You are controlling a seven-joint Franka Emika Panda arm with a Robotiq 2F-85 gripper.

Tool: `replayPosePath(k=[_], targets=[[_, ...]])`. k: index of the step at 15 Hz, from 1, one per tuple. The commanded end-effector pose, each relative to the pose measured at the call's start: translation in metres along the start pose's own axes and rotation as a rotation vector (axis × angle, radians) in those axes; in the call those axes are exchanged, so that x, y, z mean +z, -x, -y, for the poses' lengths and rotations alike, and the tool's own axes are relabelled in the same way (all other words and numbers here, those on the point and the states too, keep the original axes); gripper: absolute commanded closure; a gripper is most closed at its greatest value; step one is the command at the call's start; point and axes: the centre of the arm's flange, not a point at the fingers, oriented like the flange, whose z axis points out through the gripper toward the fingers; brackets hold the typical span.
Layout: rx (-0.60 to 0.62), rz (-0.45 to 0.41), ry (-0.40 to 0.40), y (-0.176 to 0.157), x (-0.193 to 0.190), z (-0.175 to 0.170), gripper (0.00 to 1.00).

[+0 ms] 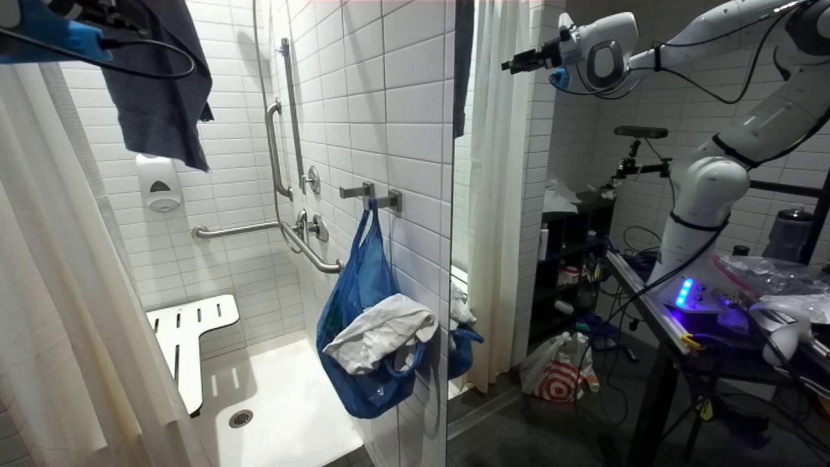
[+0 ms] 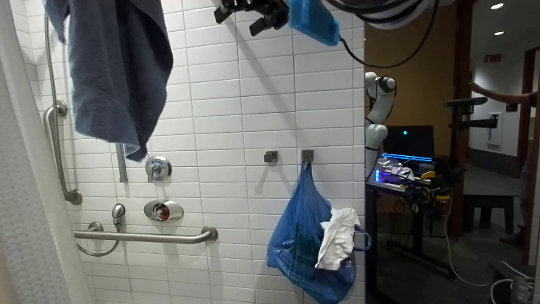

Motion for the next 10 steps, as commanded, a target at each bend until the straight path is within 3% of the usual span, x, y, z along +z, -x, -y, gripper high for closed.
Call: replayPosePath(k=[1, 7, 10], targets=[[0.0, 0.0, 0.0, 0.0, 0.0, 0.0, 0.0], [-0.02, -0.046, -0.054, -0.022, 0.02, 0.025, 0.0], [-0.044, -0.024, -0.075, -0.037, 0.041, 0.046, 0.0]])
